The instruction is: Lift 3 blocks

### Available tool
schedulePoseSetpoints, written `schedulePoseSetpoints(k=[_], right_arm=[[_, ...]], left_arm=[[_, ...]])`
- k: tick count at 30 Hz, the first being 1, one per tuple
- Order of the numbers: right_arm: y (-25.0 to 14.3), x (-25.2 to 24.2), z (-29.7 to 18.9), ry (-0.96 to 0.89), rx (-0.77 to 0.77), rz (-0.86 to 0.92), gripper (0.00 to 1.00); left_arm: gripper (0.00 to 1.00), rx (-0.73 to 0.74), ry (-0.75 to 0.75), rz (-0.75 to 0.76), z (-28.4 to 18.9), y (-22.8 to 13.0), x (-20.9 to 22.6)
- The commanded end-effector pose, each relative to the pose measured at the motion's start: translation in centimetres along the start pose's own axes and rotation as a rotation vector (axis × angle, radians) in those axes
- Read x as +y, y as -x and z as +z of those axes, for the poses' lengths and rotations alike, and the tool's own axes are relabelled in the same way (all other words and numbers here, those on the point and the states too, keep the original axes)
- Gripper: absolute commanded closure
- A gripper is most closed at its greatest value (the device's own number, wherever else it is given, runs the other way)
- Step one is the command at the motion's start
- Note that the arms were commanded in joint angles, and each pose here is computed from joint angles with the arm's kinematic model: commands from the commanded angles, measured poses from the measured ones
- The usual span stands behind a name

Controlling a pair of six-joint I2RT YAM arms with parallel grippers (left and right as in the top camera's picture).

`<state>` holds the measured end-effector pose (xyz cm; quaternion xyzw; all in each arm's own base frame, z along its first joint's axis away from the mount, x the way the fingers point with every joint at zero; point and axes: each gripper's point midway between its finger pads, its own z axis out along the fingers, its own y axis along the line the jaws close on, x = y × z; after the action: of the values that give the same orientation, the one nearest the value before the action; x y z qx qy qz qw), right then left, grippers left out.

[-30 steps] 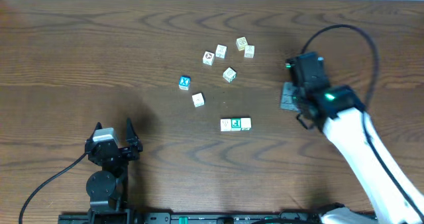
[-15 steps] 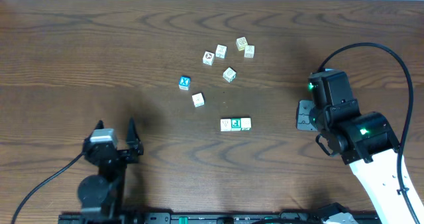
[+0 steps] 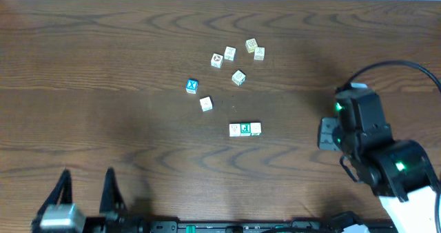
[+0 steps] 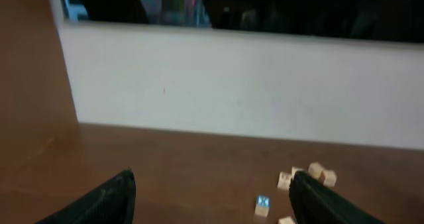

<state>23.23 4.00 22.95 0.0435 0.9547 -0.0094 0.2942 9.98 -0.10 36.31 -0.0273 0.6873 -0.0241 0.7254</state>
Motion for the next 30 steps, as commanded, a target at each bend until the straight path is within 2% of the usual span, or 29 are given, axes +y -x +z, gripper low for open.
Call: schedulePoseSetpoints(k=[1,6,8,11,14,20,23,24,27,30], right_arm=[[-0.1,-0.8,-1.6,0.004,-0.043,0.004,0.99],[-0.8,-1.6,-3.5,0.022,-0.095,0.006,0.99],[-1.0,-1.7,-4.0,0.028,-0.106,0.008,0.96],[-1.3,-1.6,-4.0,0.039,-0.094,0.011,0.96],[-1.3,-0.7,-3.7,0.078,-0.071,0.007,0.98],[-1.4,0.0,-2.4,0.079,-0.019,0.02,0.99],[-1.5,0.2,-1.3,0.076,0.0,0.016,0.99],[-1.6,0.3,-1.0,0.075,0.003,0.015,0.99],[-2.2,0.2,-0.4,0.07,0.019,0.024,0.99],[-2.3,0.2,-0.9,0.085,0.0,0.031,0.99]], left_arm=[[0.25,-0.028,-0.02,0.0,-1.1,1.1,-0.4],[0.25,0.007,-0.066,-0.036,-0.6,0.1,-1.2],[0.25,0.058,-0.064,-0.043,0.2,-0.9,-1.1],[0.25,0.221,-0.059,-0.076,2.5,-3.7,-1.1],[0.25,0.409,-0.135,-0.106,5.3,-6.4,-2.5],[0.27,0.648,-0.137,-0.126,10.2,-10.4,-2.5],[0.59,0.746,-0.126,-0.139,11.2,-12.3,-2.3],[0.64,0.767,-0.122,-0.142,11.3,-12.7,-2.3],[0.64,0.77,-0.119,-0.153,11.2,-12.8,-2.3],[0.64,0.692,-0.122,-0.157,9.9,-11.2,-2.4]])
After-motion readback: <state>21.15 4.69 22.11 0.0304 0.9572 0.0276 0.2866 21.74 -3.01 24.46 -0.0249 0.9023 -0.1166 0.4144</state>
